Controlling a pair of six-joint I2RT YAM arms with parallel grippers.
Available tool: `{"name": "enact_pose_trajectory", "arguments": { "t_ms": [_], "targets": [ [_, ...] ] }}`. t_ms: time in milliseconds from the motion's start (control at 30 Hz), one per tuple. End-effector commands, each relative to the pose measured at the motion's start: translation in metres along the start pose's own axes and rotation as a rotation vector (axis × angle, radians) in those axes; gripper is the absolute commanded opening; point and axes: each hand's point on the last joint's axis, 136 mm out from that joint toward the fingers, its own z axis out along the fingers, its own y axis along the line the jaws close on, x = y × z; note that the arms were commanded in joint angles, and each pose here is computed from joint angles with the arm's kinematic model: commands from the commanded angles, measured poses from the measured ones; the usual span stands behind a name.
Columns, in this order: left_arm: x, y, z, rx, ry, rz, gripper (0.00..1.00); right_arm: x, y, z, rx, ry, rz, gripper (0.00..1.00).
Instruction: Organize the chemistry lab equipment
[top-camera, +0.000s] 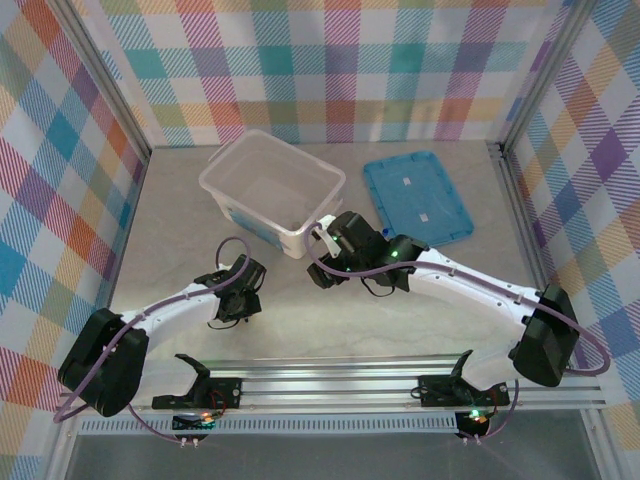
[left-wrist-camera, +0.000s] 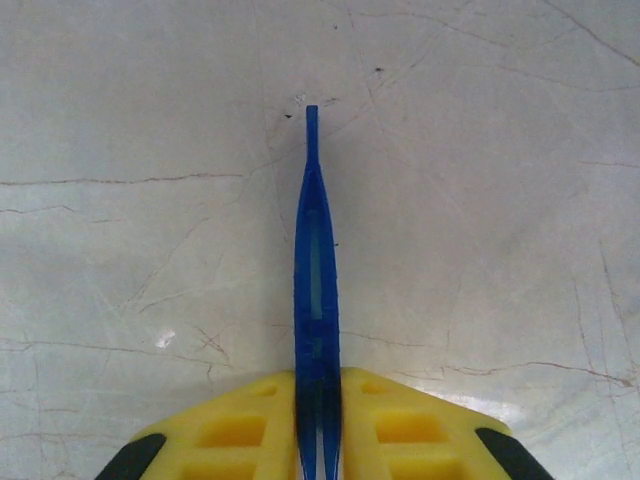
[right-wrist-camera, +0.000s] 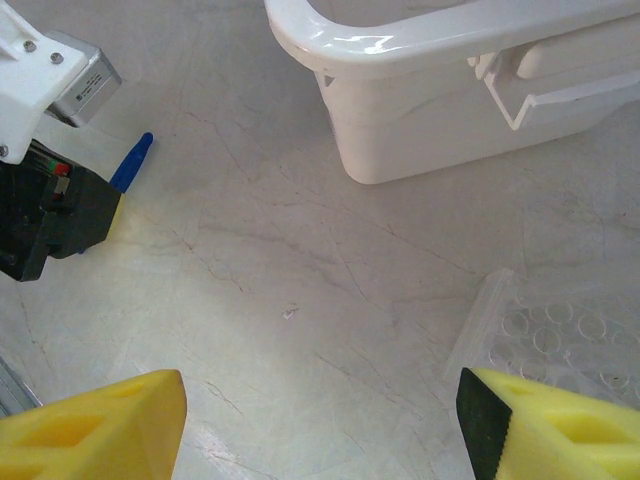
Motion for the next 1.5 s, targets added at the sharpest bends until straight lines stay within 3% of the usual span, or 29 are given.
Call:
{"name": "enact_pose_trajectory", "arguments": {
  "t_ms": [0, 167, 533, 967, 1467],
  "targets": [
    [-0.002, 0.002, -0.003, -0.008, -0.019, -0.011, 0.13, -0.002, 0.001, -0.007, -0.011, -0.030, 0.000, 0.73],
    [-0.009, -0.002, -0.011, 0.013, -0.047, 0.000, 0.09, -0.002, 0.001, -0.008, -0.007, -0.032, 0.002, 0.73],
    [-0.035, -0.009, -0.044, 0.037, -0.124, 0.034, 0.12, -0.004, 0.002, -0.007, -0.011, -0.028, 0.003, 0.73],
    [-0.091, -0.028, -0.110, 0.086, -0.253, 0.072, 0.13, -0.003, 0.000, -0.008, -0.004, -0.027, 0.003, 0.73],
    [-0.180, -0.044, -0.176, 0.117, -0.396, 0.064, 0.14, -0.003, 0.002, -0.009, -0.014, -0.037, 0.009, 0.73]
  ]
}}
